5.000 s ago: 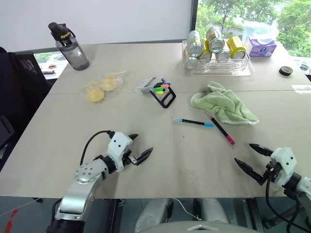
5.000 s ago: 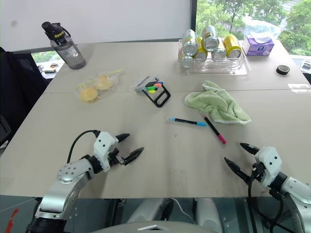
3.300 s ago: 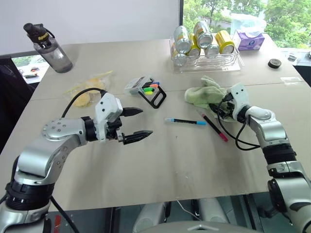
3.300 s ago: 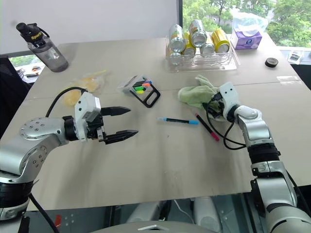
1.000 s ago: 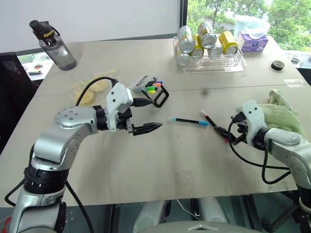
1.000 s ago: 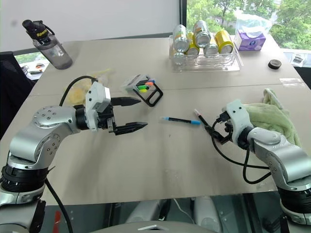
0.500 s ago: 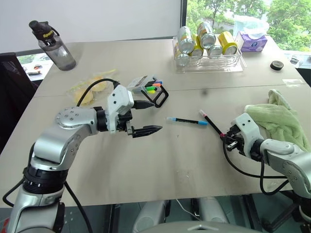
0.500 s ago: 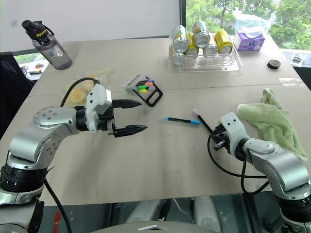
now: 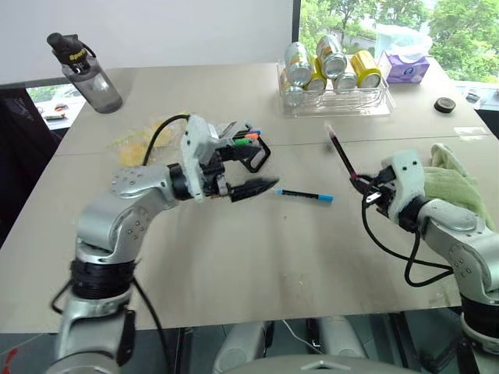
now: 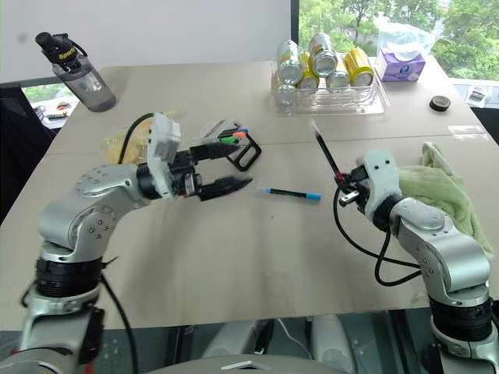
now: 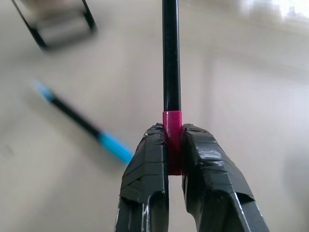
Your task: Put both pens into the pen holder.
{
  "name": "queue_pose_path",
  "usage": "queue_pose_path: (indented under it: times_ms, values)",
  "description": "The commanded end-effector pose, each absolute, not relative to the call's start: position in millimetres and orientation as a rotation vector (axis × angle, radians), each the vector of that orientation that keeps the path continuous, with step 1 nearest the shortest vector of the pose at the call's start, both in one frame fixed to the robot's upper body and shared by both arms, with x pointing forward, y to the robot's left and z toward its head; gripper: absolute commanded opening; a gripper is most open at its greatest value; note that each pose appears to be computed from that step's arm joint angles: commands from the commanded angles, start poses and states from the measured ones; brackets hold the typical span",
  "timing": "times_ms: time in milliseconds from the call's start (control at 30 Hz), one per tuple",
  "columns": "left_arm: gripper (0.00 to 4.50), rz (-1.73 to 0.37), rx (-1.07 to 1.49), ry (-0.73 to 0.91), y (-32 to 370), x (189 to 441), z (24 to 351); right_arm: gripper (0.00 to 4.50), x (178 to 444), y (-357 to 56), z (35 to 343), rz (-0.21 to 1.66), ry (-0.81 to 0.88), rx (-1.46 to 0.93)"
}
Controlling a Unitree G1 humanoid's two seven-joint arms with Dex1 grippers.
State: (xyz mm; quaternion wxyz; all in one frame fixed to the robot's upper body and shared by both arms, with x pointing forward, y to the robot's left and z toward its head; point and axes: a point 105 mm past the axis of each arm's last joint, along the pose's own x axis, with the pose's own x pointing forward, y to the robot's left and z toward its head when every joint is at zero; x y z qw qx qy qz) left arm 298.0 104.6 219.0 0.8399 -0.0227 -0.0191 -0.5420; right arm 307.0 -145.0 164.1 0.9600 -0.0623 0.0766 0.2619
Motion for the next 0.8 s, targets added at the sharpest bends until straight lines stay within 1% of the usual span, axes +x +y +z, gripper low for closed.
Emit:
queue_pose_path:
  times_ms: [33,133,233,433,567,733,800]
  values:
    - [4.5,-1.059,-0.276,-0.086,101.7,305.8,236.9,0.04,299.6,-131.0,189.3,0.626,-0.022,-0.155]
    - [4.5,-1.004,-0.491,-0.113,96.6,313.3,246.9,0.04,290.2,-120.9,197.4,0.705,-0.117,-0.156]
    - [4.5,-0.985,-0.612,-0.118,93.2,316.1,252.6,0.04,283.1,-113.3,201.5,0.769,-0.162,-0.135]
    - [4.5,-1.034,-0.683,-0.083,75.1,312.7,254.4,0.04,273.1,-96.2,207.9,0.868,-0.209,-0.086]
    - [4.5,-1.115,-0.699,-0.055,64.4,300.7,253.8,0.04,269.0,-87.1,210.5,0.913,-0.22,-0.063]
    - [4.5,-1.157,-0.692,-0.028,58.7,294.4,250.4,0.04,265.4,-77.6,212.3,0.957,-0.223,-0.046]
    - [3.97,-1.176,-0.687,-0.021,58.2,291.1,249.3,0.0,264.4,-75.1,212.9,0.97,-0.221,-0.034]
